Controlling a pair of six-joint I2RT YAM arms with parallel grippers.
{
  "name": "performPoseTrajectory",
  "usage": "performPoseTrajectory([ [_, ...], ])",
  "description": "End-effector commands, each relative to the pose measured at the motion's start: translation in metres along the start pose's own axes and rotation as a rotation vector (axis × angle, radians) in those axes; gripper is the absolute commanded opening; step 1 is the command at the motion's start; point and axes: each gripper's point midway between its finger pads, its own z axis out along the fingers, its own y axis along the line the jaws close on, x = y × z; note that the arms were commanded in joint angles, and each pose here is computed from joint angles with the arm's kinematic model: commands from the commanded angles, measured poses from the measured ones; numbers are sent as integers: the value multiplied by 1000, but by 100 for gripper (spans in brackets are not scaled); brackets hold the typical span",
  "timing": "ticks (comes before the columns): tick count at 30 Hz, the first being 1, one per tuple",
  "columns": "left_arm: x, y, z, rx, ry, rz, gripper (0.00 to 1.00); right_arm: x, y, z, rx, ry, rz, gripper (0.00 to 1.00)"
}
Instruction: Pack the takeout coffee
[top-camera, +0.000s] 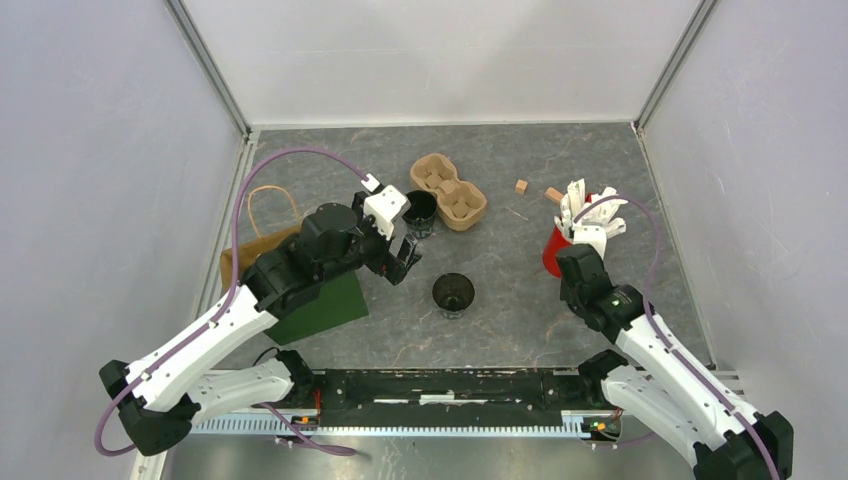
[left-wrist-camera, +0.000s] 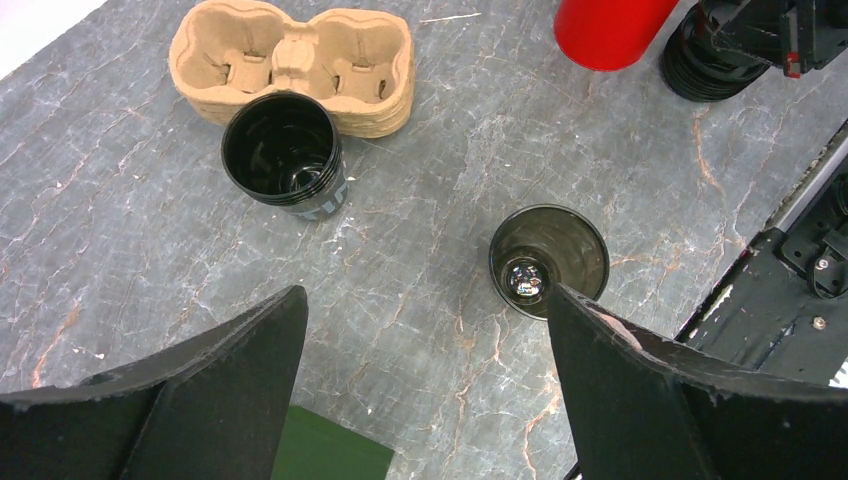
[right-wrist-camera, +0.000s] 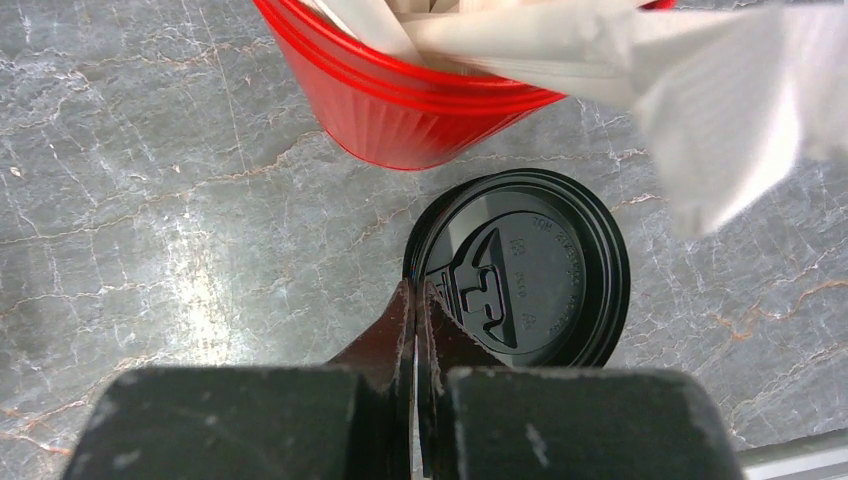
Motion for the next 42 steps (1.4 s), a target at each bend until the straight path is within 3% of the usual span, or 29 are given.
performPoseTrajectory([
  [1, -12, 2, 0, -6, -50, 35, 95, -10, 0, 0, 9, -32, 7, 0],
  [6, -10, 3, 2, -8, -42, 38, 95, -24, 6, -19, -57, -37, 23, 0],
  [12, -15, -5, 3, 41, -52, 58, 99, -43, 34, -62, -296, -40, 58, 0],
  [23, -32, -60, -3, 353, -184, 71, 100, -100, 124, -171, -1036, -210, 271, 0],
  [29, -26, -79, -2, 464, -305, 179, 100, -129, 138, -198, -1209, -302, 370, 0],
  [38, -55, -97, -1, 561, -347, 56, 96, -156, 145, -252, -1511, -462, 422, 0],
  [42, -73, -80, -1, 454, -445, 74, 100, -160, 142, -257, -1525, -430, 483, 0],
])
